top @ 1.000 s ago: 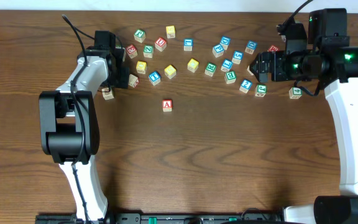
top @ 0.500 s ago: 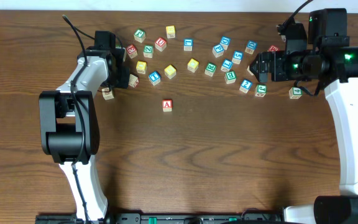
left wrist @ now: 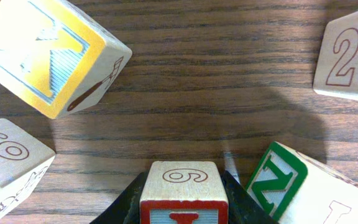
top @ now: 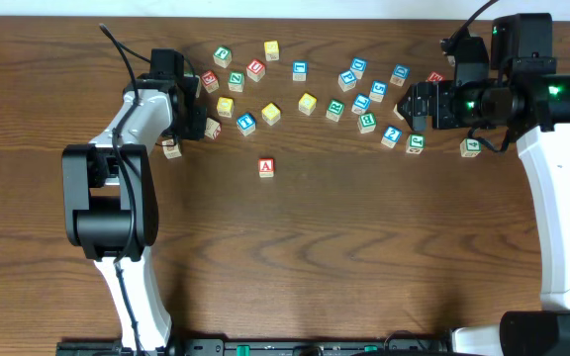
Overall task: Spell out AI2
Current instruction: 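Lift the I block and carry it toward the A block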
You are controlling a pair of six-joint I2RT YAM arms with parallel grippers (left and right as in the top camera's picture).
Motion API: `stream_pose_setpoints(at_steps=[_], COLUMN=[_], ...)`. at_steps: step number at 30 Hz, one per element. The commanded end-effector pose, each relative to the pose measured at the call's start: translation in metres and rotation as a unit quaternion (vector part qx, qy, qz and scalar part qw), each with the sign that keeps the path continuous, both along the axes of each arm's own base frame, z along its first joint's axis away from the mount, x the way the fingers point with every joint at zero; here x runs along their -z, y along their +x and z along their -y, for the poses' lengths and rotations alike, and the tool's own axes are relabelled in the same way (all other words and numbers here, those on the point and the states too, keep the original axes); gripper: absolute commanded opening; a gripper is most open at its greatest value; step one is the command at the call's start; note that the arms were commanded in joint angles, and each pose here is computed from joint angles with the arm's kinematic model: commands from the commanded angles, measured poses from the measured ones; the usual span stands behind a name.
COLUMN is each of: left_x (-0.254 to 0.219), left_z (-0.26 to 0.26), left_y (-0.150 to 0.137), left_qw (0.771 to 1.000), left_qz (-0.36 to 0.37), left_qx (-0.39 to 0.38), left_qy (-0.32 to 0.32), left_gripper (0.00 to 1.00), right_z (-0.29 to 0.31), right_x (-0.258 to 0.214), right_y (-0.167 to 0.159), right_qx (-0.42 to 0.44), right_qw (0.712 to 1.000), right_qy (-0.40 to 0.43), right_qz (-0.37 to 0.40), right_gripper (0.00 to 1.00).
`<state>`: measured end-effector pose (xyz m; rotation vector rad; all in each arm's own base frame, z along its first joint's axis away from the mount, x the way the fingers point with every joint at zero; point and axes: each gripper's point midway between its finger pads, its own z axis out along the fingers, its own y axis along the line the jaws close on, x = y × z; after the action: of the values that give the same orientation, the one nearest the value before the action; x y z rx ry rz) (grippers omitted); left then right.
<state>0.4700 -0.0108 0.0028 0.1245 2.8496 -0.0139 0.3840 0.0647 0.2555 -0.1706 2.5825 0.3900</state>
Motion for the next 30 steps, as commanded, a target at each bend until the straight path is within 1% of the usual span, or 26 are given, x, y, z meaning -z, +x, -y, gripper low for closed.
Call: stream_pose_setpoints(at_steps=[1, 11, 17, 19, 22, 30], left_x=[-0.023, -0.098, -0.144, -0.153, -0.156, -0.146], left_z=[-0.003, -0.004, -0.002, 0.003, 0.020, 0.100], left_y=[0.001, 0.008, 0.000, -0.005, -0.015, -0.045], left_qw=[1.000, 0.994, 0.986, 0.983, 0.983, 0.993], left_qz=[0.020, 0.100, 0.138, 0.140, 0.127, 0.080], left_qx=[-0.004, -0.035, -0.089, -0.108, -0.116, -0.043], left_qy=[0.002, -0.008, -0.036, -0.049, -0.062, -0.074], left_gripper=[0.29, 0.29, 0.28, 0.28, 0.27, 0.27], right_z=[-0.003, -0.003, -0.003, -0.003, -0.003, -0.003], right_x=[-0.004, -0.004, -0.004, -0.004, -0.004, -0.004], right_y=[0.001, 0.001, 0.001, 0.001, 0.001, 0.001], right_qx=[-0.008, -0.008, -0.008, -0.008, -0.008, -0.008], right_qw=[1.000, 1.000, 1.000, 1.000, 1.000, 1.000], right_qy=[-0.003, -0.003, -0.003, -0.003, -0.003, -0.003], right_qz=[0.008, 0.007, 0.007, 0.007, 0.007, 0.007], right_gripper=[0.99, 0.99, 0.99, 0.99, 0.99, 0.99])
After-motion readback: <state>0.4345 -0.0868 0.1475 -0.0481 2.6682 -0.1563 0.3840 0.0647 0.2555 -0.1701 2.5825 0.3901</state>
